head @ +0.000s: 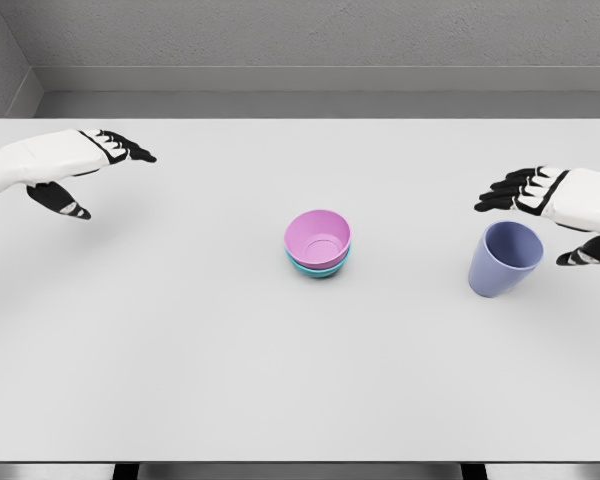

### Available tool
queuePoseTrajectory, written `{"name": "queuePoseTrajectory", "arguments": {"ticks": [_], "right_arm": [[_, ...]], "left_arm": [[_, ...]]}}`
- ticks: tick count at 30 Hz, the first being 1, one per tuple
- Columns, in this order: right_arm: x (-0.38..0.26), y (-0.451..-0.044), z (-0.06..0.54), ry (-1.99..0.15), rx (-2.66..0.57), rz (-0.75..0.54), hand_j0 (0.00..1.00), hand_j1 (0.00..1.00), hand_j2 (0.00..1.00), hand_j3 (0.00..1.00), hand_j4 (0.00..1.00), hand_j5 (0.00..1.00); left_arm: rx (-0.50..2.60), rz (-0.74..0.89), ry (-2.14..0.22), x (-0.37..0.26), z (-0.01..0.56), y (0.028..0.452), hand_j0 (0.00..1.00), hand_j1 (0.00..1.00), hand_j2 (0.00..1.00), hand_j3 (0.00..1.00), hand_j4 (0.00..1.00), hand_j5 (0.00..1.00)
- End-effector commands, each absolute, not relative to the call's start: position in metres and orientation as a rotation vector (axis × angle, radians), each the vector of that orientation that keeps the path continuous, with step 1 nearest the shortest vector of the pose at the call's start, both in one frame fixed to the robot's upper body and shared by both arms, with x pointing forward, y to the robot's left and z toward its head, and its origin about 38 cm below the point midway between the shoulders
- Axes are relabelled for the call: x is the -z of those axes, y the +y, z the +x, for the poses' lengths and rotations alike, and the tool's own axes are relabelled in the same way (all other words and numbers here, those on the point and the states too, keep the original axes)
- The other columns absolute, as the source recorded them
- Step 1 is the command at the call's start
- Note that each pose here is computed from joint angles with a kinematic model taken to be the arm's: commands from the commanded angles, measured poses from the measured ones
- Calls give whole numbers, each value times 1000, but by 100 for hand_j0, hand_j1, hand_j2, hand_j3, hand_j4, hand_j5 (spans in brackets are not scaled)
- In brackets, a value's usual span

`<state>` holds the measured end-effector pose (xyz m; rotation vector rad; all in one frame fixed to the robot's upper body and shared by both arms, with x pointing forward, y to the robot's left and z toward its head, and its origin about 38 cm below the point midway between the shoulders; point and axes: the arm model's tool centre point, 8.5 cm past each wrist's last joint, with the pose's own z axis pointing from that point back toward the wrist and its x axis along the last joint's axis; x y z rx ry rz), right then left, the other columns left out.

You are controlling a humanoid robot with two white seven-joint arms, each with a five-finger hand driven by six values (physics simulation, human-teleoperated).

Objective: Stacking bowl and cup with both arms

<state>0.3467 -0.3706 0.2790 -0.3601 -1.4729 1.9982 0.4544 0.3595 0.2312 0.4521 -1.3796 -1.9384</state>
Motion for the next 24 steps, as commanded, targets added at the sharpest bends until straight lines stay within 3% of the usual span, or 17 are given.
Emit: {"name": "queuePoseTrajectory", "arguments": {"ticks": [1,24], "right_arm": [[-267,-367,347,-1452,-1979,-323,100,100,100,100,100,100],[-242,-367,365,-1302,-1881,-344,100,100,100,100,100,100]], "left_arm": [[1934,452,-1385,-233,455,359,100,100,100,100,100,100],[1935,452,-1378,-231,455,360,100,100,100,100,100,100]]}}
